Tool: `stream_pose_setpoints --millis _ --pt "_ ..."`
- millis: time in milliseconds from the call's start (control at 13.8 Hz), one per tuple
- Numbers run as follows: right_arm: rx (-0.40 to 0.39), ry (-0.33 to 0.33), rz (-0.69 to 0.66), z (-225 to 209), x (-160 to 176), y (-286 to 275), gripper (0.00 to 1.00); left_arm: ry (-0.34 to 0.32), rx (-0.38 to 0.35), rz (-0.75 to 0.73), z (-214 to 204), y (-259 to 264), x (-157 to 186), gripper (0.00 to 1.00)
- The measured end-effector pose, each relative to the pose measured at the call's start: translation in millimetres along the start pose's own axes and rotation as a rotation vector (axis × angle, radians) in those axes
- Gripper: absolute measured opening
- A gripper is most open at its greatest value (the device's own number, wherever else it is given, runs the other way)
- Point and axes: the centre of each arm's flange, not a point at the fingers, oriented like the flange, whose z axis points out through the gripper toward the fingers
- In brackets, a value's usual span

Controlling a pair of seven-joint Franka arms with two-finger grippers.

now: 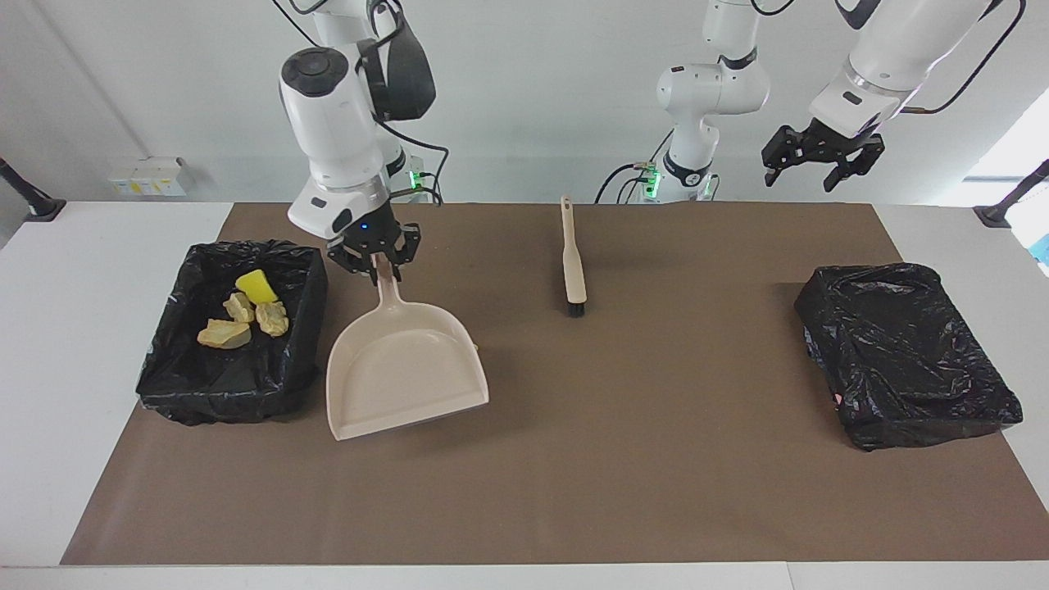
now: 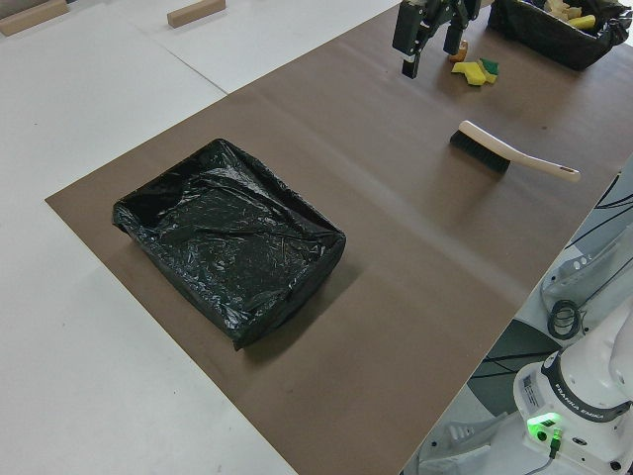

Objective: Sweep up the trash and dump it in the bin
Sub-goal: 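Return the dustpan to the table center with the right gripper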

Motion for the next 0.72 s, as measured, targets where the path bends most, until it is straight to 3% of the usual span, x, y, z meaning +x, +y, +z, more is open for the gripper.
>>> stream_pose_setpoints --millis 289,722 --pt "0.026 -0.002 0.143 49 14 -95 0.33 -0.003 -0.001 0.002 1 -1 0 1.0" --pt "0.035 -0.003 0.232 116 36 -202 0.33 -0.006 -0.001 0.003 1 -1 0 1.0"
